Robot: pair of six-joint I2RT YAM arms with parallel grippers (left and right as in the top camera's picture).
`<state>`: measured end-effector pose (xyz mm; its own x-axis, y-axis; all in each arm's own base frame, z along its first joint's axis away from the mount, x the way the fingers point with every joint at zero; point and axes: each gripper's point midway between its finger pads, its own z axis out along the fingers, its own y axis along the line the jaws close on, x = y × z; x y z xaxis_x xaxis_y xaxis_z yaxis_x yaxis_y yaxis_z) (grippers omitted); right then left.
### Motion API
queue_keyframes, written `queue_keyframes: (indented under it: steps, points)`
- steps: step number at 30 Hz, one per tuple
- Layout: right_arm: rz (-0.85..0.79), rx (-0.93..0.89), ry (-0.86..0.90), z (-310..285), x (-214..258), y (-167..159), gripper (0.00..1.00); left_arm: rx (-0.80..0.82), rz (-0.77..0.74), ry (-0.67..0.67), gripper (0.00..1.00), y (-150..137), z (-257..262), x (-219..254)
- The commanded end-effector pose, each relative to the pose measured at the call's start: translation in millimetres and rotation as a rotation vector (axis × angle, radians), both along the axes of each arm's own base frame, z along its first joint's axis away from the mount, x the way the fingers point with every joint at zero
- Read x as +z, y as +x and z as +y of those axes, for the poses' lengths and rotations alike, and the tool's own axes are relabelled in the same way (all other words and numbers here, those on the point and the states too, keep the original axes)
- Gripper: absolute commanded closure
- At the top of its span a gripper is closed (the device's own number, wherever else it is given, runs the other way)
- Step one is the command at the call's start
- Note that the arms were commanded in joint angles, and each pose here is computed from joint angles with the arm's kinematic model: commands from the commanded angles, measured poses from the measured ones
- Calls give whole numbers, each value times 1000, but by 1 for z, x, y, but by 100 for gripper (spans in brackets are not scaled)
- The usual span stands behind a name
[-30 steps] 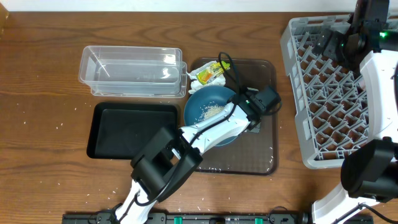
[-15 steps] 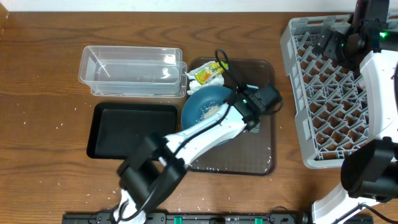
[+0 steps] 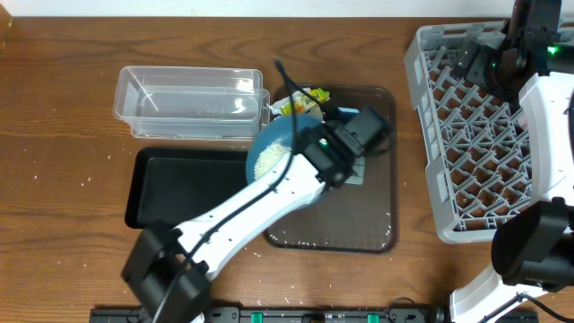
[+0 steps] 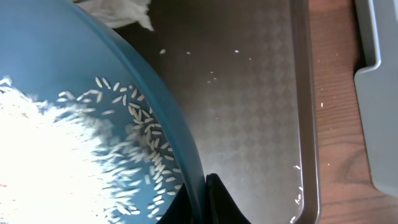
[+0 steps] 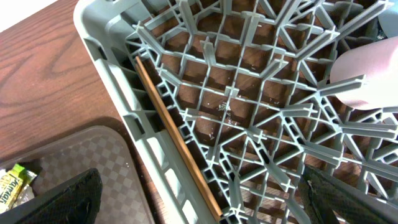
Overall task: Sort waste into correct bins and load items into the dishwasher rack
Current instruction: 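Tilt the bowl over the black tray to pour out the rice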
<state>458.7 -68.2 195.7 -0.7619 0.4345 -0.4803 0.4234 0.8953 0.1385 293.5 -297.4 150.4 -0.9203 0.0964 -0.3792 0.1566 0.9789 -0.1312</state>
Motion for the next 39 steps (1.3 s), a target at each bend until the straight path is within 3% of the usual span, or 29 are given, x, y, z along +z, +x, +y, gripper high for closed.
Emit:
queue_keyframes:
  steps: [1, 9, 16, 26, 39]
  points:
    - [-15, -14, 2, -1, 7, -1, 1, 23, 4, -68, 94, 1, 12, 24]
    - [-15, -14, 2, -1, 7, -1, 1, 62, 114, -300, 94, -1, 35, 64]
    - [-15, -14, 2, -1, 7, -1, 1, 192, 105, -329, 94, 13, 87, 82]
    - [-15, -14, 2, -1, 7, -1, 1, 266, 201, -432, 94, 17, 116, 75]
    - [-15, -14, 2, -1, 7, -1, 1, 162, 274, -717, 94, 23, 139, 91]
